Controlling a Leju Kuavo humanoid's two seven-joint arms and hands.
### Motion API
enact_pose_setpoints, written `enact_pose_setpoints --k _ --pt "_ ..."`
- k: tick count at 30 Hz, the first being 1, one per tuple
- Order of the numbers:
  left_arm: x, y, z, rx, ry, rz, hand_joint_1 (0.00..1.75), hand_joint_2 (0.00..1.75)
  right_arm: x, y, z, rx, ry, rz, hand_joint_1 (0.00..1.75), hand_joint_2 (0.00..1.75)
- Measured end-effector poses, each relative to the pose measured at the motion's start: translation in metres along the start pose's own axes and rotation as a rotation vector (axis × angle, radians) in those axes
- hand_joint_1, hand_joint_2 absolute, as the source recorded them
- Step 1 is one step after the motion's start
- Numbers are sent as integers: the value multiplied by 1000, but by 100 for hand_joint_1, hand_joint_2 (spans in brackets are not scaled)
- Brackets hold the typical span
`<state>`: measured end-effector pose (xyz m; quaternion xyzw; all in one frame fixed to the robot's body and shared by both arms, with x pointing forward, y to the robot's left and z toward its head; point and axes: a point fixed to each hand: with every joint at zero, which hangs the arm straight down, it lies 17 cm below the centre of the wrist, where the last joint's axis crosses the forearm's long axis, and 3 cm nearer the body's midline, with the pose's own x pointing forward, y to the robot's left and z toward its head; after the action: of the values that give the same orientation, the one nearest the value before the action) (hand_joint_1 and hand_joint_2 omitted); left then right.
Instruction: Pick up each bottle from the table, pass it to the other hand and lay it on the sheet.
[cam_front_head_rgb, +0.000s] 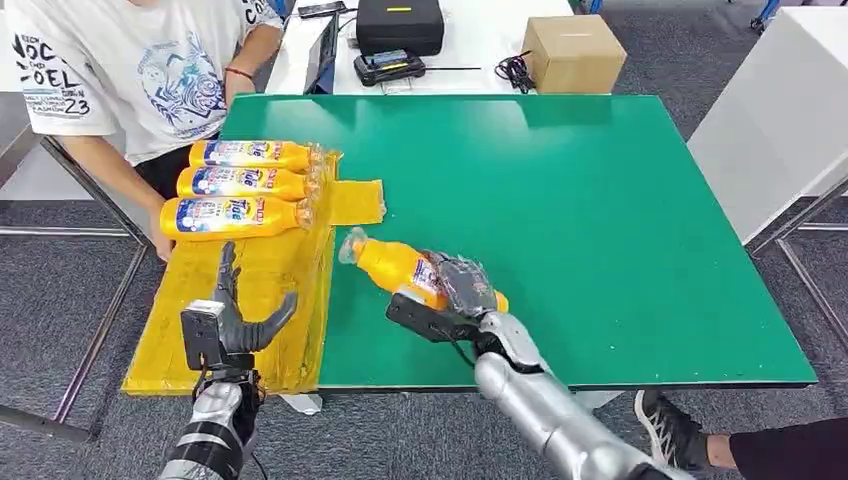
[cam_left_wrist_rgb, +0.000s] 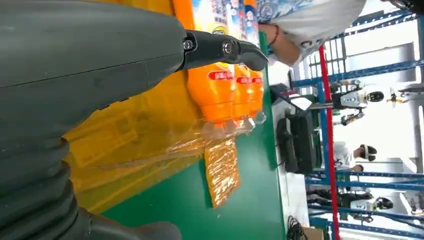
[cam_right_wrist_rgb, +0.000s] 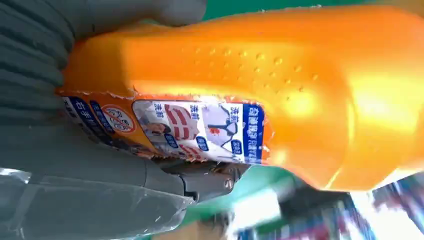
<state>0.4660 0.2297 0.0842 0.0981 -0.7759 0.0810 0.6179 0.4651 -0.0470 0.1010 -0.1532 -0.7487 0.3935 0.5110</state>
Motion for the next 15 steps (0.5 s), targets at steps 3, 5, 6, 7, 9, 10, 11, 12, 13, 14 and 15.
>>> enact_pose_setpoints --k 3,5,6,7,9,10,11,12,13,14,15 --pt "-2 2 6 13 18 26 0 175 26 -71 9 -306 -66 -120 175 175" --pt "-2 0 8 14 26 44 0 175 30 -108 22 -451 -88 -167 175 175" --pt "-2 -2 8 10 30 58 0 175 29 -122 29 -502 -92 -184 175 175" --pt "-2 -3 8 7 37 70 0 175 28 -130 36 -537 -91 -195 175 175" --pt "-2 -11 9 -13 58 119 0 175 24 -151 50 -623 -92 -222 175 175" --pt "-2 -16 10 -26 69 144 0 175 20 -158 55 -650 -88 -227 175 175" --pt "-2 -20 11 -39 83 174 0 175 17 -164 61 -676 -83 -230 175 175" --pt "-2 -25 12 -52 98 207 0 175 14 -169 65 -695 -79 -230 175 175" --pt "-2 -30 13 -67 110 239 0 175 11 -172 68 -708 -73 -230 175 175" --pt "-1 -36 14 -85 119 265 0 175 9 -173 70 -716 -70 -230 175 175" --pt "-1 -39 15 -94 126 282 0 175 7 -174 72 -722 -68 -231 175 175"
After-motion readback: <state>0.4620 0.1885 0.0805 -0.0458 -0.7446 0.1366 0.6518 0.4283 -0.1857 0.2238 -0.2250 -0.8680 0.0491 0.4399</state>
